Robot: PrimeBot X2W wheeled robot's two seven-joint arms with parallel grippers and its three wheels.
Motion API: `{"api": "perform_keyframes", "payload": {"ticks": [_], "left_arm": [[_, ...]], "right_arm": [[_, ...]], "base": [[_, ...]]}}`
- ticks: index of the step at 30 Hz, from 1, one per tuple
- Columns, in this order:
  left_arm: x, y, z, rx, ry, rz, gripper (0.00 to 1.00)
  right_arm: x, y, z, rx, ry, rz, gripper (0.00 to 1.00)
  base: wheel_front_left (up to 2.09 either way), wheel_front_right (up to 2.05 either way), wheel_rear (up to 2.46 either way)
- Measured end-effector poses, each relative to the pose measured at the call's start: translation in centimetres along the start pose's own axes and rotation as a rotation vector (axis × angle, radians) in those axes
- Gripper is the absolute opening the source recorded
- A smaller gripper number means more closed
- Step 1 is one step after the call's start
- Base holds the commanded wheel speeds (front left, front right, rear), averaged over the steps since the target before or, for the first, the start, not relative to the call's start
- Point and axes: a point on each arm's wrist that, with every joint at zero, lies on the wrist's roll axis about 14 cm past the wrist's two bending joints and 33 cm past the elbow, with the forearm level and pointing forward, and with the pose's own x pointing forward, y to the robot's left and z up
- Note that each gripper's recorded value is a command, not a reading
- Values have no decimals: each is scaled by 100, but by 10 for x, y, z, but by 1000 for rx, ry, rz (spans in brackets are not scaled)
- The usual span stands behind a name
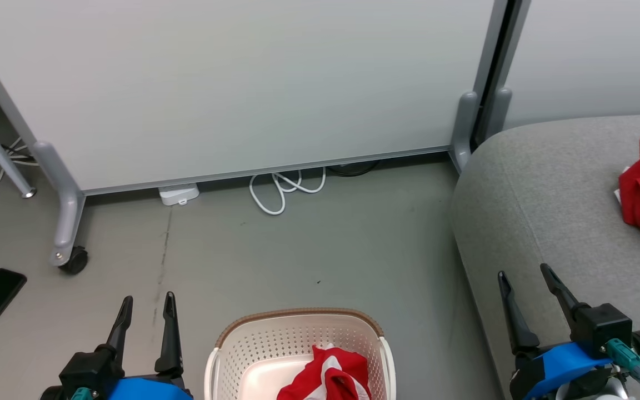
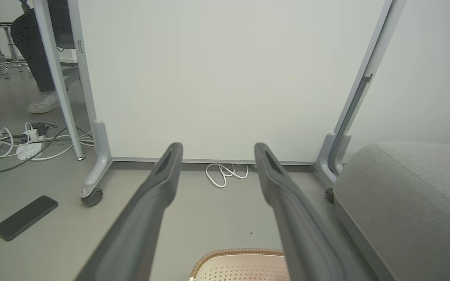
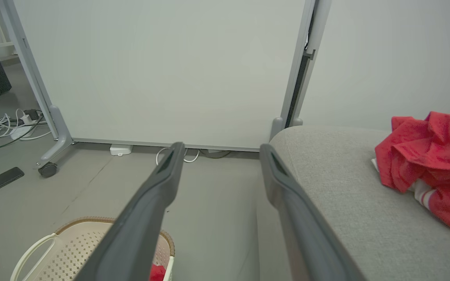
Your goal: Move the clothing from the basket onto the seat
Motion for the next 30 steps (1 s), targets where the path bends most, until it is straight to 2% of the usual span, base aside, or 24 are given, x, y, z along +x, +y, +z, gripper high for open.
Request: {"api": "perform_keyframes", "payload": {"ticks": [10,30], "left_arm": [[-10,21,-2,9,6,65,100],[-4,24,-5,16,14,72,100]], "right_arm": [[12,25,-1,1,8,71,100],[15,30,-9,31,26,84,100]], "base": [[0,0,0],[0,0,0]]}}
